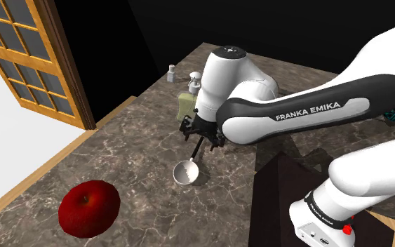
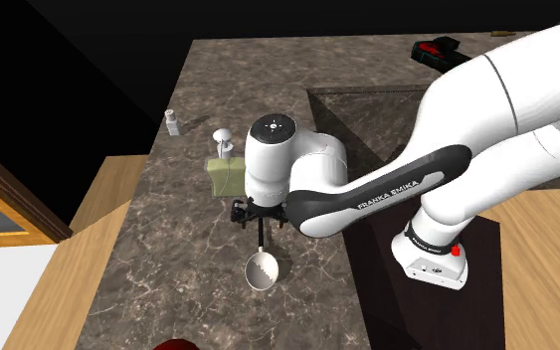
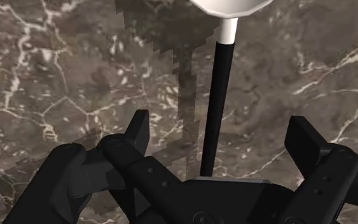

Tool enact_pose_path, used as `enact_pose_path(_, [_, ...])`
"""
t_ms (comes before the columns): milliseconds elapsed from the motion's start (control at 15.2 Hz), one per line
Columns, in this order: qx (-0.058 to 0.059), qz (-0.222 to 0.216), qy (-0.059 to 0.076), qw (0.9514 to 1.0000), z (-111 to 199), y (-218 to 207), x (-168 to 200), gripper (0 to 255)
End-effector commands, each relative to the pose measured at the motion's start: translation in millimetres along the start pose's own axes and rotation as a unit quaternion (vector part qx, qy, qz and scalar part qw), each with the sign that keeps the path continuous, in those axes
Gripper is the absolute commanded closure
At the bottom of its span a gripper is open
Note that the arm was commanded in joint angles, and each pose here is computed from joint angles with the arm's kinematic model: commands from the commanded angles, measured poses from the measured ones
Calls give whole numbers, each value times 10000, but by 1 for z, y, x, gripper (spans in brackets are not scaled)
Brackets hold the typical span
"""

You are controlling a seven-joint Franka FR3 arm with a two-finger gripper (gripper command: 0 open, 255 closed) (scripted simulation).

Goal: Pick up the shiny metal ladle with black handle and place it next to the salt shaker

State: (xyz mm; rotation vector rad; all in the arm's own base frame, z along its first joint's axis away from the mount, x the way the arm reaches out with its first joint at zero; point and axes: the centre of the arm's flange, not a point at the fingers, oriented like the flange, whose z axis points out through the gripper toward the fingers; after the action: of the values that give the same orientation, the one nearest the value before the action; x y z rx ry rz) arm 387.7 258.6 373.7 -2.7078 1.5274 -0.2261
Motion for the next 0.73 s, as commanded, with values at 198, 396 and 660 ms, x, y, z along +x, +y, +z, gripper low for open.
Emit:
enact_pose_path(198, [7,102,-8,9999,27,-2,-3,0])
enact_pose_path(396, [7,102,-8,9999,41,-2,-3,0])
enact_pose_path(660, [7,102,-8,9999,41,-2,-3,0])
